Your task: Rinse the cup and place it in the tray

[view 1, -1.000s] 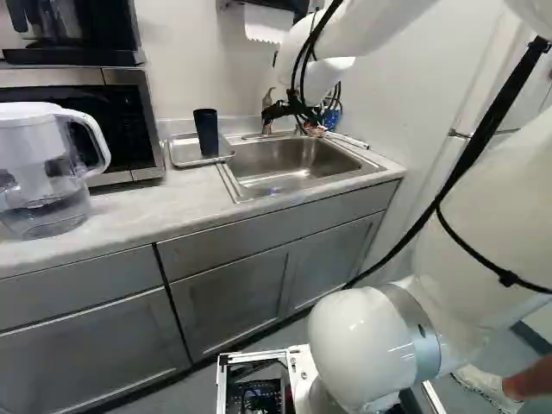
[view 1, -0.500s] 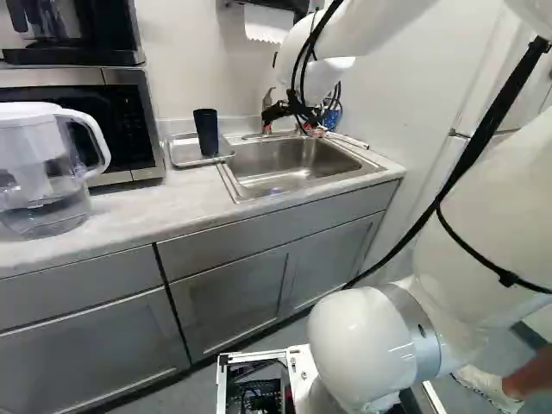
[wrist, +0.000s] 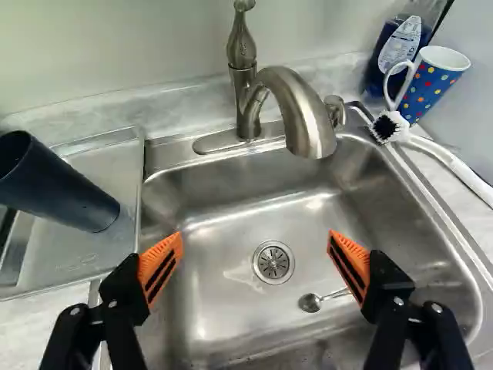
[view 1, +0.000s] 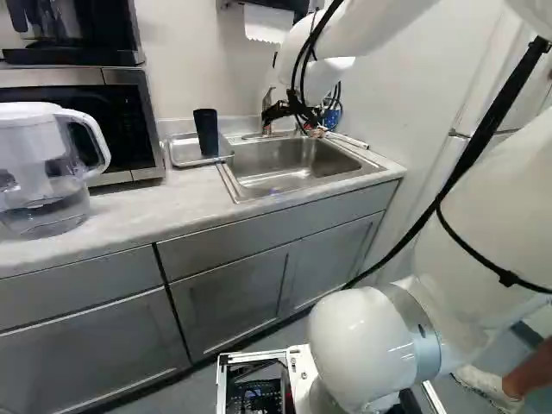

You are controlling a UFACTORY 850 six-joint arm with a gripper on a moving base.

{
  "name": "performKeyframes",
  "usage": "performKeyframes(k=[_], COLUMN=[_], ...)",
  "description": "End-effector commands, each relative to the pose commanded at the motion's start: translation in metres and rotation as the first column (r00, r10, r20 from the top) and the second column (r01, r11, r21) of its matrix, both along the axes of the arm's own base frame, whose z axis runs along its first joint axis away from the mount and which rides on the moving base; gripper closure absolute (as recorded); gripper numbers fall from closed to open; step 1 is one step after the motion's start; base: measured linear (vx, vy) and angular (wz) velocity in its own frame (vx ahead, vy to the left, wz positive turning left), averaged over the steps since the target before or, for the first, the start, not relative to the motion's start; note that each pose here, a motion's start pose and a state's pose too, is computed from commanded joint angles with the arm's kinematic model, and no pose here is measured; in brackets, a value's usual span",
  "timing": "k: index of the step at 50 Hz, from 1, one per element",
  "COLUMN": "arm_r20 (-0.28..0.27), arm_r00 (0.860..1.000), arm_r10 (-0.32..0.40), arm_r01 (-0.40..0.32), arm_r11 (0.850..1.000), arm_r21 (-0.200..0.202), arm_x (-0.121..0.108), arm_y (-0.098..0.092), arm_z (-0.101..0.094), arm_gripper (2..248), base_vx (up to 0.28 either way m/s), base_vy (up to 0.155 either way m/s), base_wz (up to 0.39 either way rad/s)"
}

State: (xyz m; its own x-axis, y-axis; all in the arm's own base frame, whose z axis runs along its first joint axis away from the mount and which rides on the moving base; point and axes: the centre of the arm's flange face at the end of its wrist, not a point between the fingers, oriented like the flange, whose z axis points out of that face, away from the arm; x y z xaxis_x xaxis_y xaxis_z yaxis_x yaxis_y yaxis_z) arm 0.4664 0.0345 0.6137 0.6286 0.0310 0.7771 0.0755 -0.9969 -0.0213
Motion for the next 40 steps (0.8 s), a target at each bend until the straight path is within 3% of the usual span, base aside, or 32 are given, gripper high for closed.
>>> performKeyframes(k=[40], arm_r20=[0.000], arm_r00=[1.000], arm_r10=[0.000], arm_r01=[0.000], arm_r11=[1.000], arm_r21=[0.000], arm_x=[0.0000], arm_y=[0.0000], arm_z=[0.0000], arm_gripper=[3], base_vx=[-0.025], base_vy=[0.003], base_wz=[0.023])
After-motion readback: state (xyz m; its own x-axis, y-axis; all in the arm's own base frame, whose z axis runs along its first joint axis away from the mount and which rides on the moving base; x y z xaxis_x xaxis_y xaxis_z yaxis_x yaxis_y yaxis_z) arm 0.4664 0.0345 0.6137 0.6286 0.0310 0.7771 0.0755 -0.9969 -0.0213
